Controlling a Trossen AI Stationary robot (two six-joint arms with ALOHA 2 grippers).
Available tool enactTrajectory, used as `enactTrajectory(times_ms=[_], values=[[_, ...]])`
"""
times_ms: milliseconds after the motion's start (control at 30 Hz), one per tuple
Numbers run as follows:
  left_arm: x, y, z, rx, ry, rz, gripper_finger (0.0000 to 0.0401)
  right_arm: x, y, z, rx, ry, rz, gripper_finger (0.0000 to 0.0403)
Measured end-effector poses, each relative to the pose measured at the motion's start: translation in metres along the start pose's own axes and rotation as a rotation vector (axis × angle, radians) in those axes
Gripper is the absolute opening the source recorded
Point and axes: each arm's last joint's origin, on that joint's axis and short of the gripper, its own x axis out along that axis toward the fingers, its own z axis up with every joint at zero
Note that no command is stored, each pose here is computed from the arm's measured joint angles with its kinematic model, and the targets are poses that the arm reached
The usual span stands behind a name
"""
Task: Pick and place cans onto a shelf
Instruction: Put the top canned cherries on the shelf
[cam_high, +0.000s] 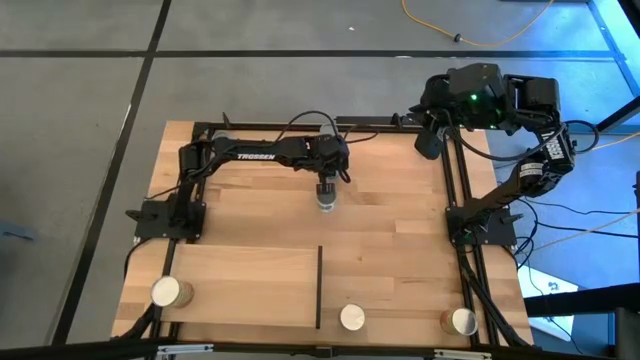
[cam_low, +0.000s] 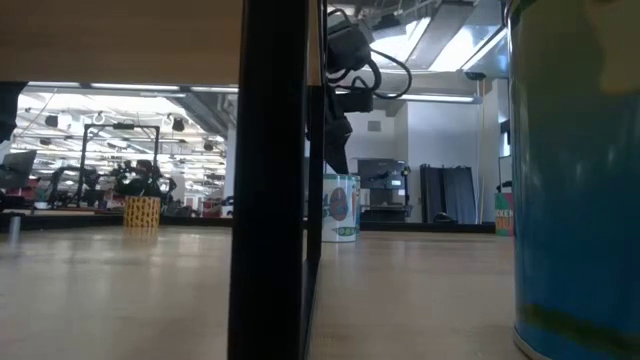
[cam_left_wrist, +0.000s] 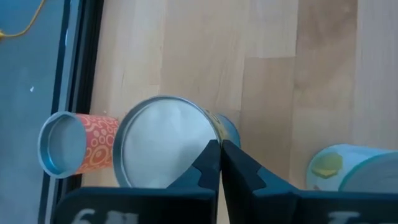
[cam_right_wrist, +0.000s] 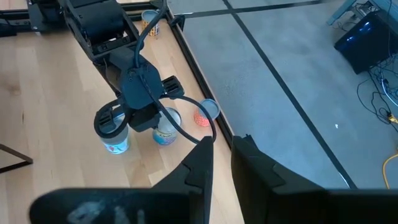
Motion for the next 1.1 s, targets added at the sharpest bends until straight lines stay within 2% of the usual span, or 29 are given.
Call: enactTrajectory(times_ms=[300,433,833,1100], values=[[-0.035,-0.008,0.021,0.041,0.000,0.021,0.0001,0.000,0.000,0.000,-0.001,0.000,0.000,0.0059],[-0.065,-0.008,0.036,0.055,-0.030,0.030,0.0000,0.000,0.000,0.000,-0.003,0.001,0.001,0.0059],[-0.142,-0.011,0.052,0.083,0.044,0.016,0.0000,0.000,0.002,0.000,-0.062,-0.003,0.062,0.0059],[-0.190,-0.017,0.054,0.014,0.060,0.006,0.0000,0.000,0.004,0.000,-0.083,-0.008,0.123,0.0059]])
